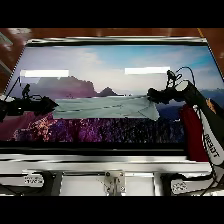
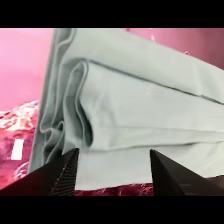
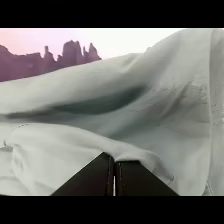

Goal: Fold the shirts.

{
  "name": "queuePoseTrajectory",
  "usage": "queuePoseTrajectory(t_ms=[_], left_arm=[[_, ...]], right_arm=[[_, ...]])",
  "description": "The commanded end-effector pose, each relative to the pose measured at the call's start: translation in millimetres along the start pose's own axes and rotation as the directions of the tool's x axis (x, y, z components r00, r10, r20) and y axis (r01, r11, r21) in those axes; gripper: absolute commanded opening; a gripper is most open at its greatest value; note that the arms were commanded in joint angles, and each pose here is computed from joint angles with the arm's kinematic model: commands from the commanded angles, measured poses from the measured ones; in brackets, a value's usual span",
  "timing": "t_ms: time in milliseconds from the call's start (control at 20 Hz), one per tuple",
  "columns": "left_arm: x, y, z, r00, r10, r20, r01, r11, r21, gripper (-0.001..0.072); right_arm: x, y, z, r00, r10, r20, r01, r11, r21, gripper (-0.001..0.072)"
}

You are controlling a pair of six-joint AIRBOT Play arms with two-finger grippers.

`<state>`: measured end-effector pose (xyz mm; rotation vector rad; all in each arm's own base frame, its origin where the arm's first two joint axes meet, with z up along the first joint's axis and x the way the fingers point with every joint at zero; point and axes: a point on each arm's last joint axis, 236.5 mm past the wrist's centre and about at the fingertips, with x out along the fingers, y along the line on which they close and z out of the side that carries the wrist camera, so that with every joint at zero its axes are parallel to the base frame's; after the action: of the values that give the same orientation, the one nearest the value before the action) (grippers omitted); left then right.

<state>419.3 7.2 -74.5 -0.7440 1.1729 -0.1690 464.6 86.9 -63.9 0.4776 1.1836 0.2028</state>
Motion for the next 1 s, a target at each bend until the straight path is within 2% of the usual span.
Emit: queuePoseTrajectory(t_ms=[0,50,250,450,600,800,950], left_arm=[[10.0,7.4,-2.6,1.0,-0.001,-0.029,-0.001,0.998,-0.064,0.0543],[5.6,6.1,0.5,1.0,-0.009,-0.029,0.007,0.998,-0.062,0.0543],[-17.9,-7.6,10.2,0.997,-0.059,-0.057,0.057,0.998,-0.039,0.0543],[-31.5,-29.7,8.3,0.989,-0.101,-0.11,0.102,0.995,0.006,0.0542],[-35.2,-40.1,5.5,0.987,-0.107,-0.118,0.107,0.994,-0.005,0.0541],[-36.8,-54.6,0.0,0.983,-0.123,-0.135,0.12,0.992,-0.027,0.0541],[-33.5,-71.1,-5.1,0.977,-0.152,-0.15,0.151,0.988,-0.016,0.0541]], right_arm=[[13.2,-13.0,4.2,1.0,-0.018,0.006,0.018,0.999,-0.034,0.0584],[6.6,-15.4,9.3,1.0,-0.017,0.017,0.018,0.998,-0.058,0.0676],[-36.0,-52.1,26.9,0.995,-0.09,0.046,0.092,0.994,-0.055,0.0677],[-41.5,-76.4,-2.1,0.993,-0.073,-0.089,0.076,0.997,0.03,0.0677],[-21.9,-75.7,-18.3,0.987,-0.02,-0.162,0.031,0.997,0.066,0.0677],[12.1,-54.6,-19.3,0.976,0.151,-0.159,-0.12,0.975,0.187,0.0677],[30.9,-48.5,-20.4,0.964,0.219,-0.151,-0.177,0.952,0.25,0.0676]])
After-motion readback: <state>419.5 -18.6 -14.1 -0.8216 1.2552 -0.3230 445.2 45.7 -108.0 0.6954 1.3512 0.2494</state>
